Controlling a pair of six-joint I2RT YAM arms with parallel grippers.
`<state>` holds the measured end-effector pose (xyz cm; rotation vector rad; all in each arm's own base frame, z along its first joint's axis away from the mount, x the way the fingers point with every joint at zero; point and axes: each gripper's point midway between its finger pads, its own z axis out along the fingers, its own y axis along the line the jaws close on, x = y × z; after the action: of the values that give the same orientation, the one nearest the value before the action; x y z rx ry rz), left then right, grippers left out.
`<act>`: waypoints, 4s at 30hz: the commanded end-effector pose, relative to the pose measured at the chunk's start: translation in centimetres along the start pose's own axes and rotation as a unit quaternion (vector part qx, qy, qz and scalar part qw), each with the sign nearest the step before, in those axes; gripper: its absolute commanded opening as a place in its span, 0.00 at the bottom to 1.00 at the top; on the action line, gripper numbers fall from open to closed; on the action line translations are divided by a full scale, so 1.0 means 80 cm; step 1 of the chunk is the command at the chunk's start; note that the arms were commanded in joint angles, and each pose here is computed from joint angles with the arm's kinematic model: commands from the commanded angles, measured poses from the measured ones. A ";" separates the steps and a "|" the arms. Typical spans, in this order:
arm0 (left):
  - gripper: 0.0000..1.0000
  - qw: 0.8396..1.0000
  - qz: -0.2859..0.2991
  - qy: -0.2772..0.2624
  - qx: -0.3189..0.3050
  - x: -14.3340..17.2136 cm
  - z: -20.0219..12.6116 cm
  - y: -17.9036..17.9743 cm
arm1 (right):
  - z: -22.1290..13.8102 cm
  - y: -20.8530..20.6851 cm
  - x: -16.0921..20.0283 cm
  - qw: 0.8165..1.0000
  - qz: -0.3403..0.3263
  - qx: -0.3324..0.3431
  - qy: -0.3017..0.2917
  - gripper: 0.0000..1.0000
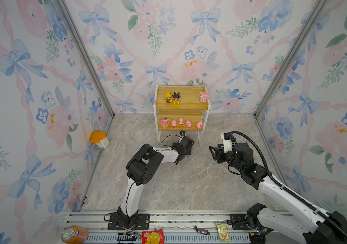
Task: Organize plastic toys on shelves
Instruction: Move the plastic toy to the center of the table, then rotate the plastic toy at the center of the table.
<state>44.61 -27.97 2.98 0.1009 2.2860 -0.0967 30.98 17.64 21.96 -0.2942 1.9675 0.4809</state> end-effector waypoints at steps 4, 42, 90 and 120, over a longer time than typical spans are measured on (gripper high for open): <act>0.51 1.000 -0.005 0.007 0.007 -0.004 0.014 -0.005 | 0.001 0.001 -0.001 1.000 -0.001 -0.009 -0.010 0.61; 0.55 0.958 0.010 0.148 0.246 0.120 -0.146 -0.064 | 0.001 0.005 0.008 1.000 0.006 -0.018 0.003 0.61; 0.47 0.973 0.142 0.094 0.155 0.136 -0.180 -0.046 | 0.005 0.007 0.020 1.000 -0.004 -0.017 0.015 0.61; 0.51 0.978 0.126 0.037 0.165 0.090 -0.206 -0.032 | 0.014 0.015 0.049 0.999 -0.006 -0.024 0.040 0.61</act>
<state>28.14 -28.56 8.41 0.5396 2.3170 -0.3518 29.89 19.02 19.18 -0.3575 2.0216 0.5178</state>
